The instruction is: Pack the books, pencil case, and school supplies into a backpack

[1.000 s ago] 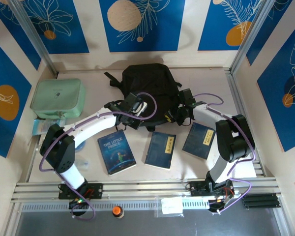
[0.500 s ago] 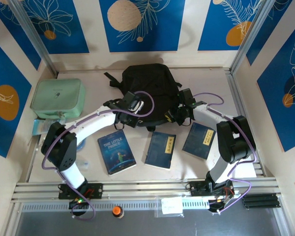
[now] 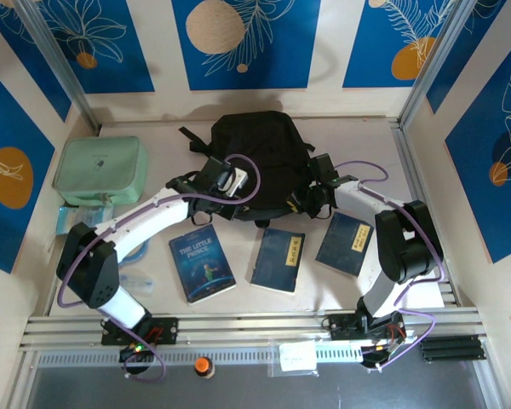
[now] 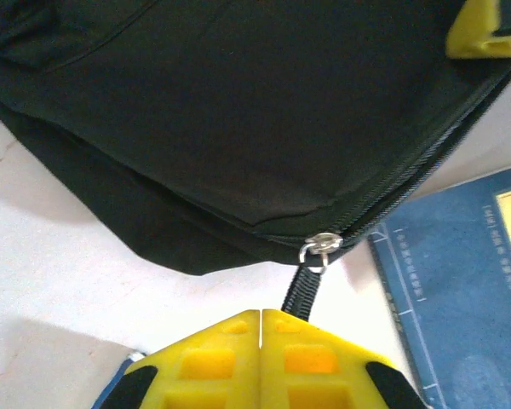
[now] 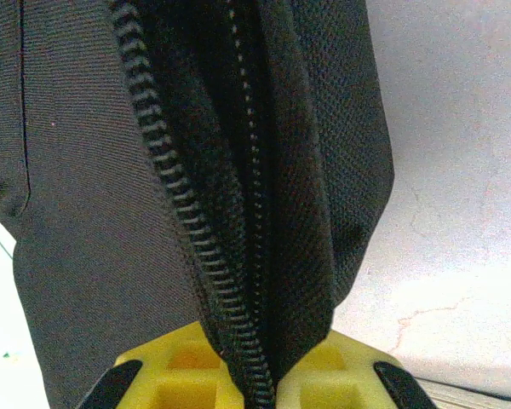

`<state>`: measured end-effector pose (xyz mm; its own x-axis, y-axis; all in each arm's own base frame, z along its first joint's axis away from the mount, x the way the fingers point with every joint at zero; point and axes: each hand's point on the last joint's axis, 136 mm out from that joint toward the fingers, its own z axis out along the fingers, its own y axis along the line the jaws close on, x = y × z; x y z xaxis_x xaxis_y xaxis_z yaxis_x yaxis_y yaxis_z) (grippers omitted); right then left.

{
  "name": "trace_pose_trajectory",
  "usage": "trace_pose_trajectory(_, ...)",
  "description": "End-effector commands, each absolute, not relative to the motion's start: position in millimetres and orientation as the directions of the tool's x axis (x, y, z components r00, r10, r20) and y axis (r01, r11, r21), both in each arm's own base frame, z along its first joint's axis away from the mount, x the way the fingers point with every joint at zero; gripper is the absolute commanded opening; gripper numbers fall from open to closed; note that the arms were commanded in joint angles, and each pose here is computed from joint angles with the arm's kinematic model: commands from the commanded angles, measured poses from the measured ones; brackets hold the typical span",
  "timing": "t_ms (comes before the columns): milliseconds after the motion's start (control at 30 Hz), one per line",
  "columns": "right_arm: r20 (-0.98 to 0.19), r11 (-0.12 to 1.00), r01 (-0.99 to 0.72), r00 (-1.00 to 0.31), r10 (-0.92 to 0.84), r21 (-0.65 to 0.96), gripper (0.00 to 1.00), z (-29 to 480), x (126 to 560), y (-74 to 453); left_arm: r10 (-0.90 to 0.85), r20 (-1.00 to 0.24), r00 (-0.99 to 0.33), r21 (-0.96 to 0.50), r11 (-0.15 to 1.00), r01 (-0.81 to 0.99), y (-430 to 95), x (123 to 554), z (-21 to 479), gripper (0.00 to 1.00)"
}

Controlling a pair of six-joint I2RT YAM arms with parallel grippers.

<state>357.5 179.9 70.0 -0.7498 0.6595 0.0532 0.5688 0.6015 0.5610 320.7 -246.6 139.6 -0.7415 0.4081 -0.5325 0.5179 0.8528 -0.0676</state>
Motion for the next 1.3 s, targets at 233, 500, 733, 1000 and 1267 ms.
trace_pose_trajectory(233, -0.025, 0.621, 0.589, -0.715, 0.699, 0.517, 0.03, 73.9, 363.5, 158.8, 0.459, -0.296, -0.838, 0.174, 0.888, 0.425, -191.7, 323.0, 72.5, 0.00)
trace_pose_trajectory(500, -0.032, 0.627, 0.581, -0.720, 0.693, 0.519, 0.03, 75.0, 363.1, 157.4, 0.428, -0.286, -0.857, 0.198, 0.902, 0.384, -180.5, 334.8, 64.5, 0.00)
trace_pose_trajectory(733, -0.046, 0.637, 0.555, -0.733, 0.679, 0.535, 0.03, 78.5, 365.1, 159.3, 0.382, -0.367, -0.848, 0.095, 0.922, 0.375, -192.5, 353.0, 81.3, 0.00)
trace_pose_trajectory(1000, 0.029, 0.591, 0.528, -0.760, 0.649, 0.611, 0.34, 86.1, 357.9, 178.4, 0.412, -0.516, -0.751, -0.126, 0.831, 0.542, -251.3, 340.5, 125.6, 0.00)
trace_pose_trajectory(1267, 0.150, 0.508, 0.583, -0.738, 0.658, 0.634, 0.66, 105.9, 328.8, 216.6, 0.387, -0.563, -0.730, -0.243, 0.767, 0.594, -291.7, 325.8, 148.6, 0.00)
